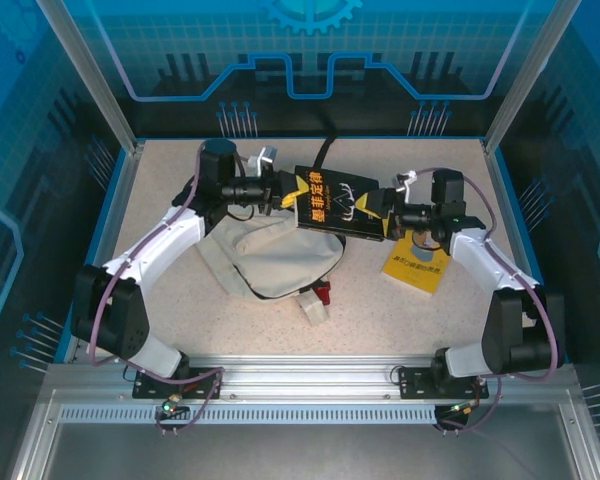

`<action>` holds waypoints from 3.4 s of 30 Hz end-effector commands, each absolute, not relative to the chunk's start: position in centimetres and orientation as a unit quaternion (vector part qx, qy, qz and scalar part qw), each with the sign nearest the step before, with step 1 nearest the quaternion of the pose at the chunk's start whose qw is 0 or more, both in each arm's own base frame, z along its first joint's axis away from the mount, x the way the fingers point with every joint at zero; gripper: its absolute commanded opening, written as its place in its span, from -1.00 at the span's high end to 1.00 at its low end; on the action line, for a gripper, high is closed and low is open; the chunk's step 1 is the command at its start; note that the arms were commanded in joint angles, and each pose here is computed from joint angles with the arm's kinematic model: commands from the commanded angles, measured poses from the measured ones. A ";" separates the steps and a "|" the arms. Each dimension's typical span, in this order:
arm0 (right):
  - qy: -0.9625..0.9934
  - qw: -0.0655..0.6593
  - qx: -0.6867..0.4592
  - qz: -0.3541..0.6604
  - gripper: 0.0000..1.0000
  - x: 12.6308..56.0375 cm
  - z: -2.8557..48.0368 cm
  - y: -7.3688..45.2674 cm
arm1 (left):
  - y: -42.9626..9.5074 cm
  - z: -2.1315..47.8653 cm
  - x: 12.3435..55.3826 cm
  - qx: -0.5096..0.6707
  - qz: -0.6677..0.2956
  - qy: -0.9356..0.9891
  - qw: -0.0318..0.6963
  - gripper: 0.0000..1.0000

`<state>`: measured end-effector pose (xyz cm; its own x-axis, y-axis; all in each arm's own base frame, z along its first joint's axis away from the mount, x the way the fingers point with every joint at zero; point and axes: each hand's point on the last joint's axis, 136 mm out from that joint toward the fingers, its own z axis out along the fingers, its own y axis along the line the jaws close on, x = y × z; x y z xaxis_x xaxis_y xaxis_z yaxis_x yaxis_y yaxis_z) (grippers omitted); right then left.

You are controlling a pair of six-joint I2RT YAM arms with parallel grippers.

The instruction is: Pack the student bag

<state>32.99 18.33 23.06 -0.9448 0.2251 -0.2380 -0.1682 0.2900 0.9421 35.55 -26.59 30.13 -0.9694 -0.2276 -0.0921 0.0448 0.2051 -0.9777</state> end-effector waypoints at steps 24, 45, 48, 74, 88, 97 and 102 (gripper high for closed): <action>0.751 0.163 0.016 0.640 0.44 33.7 26.3 19.6 | -23.1 29.4 35.7 -0.036 -0.651 0.755 0.076 0.86; 0.823 0.130 0.396 0.386 1.00 32.7 21.4 11.0 | -19.4 22.3 34.3 -0.045 -0.369 0.906 0.202 -0.83; 0.824 0.143 0.414 0.359 1.00 32.3 21.0 9.9 | -20.8 21.1 32.6 0.009 -0.323 0.924 0.202 -0.81; 0.824 0.178 0.435 0.317 1.00 30.4 20.3 6.8 | -29.7 10.4 27.1 0.325 -0.093 0.933 0.121 -0.47; 0.823 0.173 0.430 0.328 1.00 30.2 20.1 7.0 | -29.1 7.7 29.9 0.341 -0.050 0.936 0.072 -0.41; 0.825 0.178 0.431 0.319 1.00 29.9 20.1 6.7 | -29.5 9.9 30.6 0.315 -0.112 0.939 0.077 0.47; 0.826 0.182 0.432 0.313 1.00 29.4 20.1 6.5 | -29.7 11.5 30.1 0.312 -0.168 0.932 0.070 0.58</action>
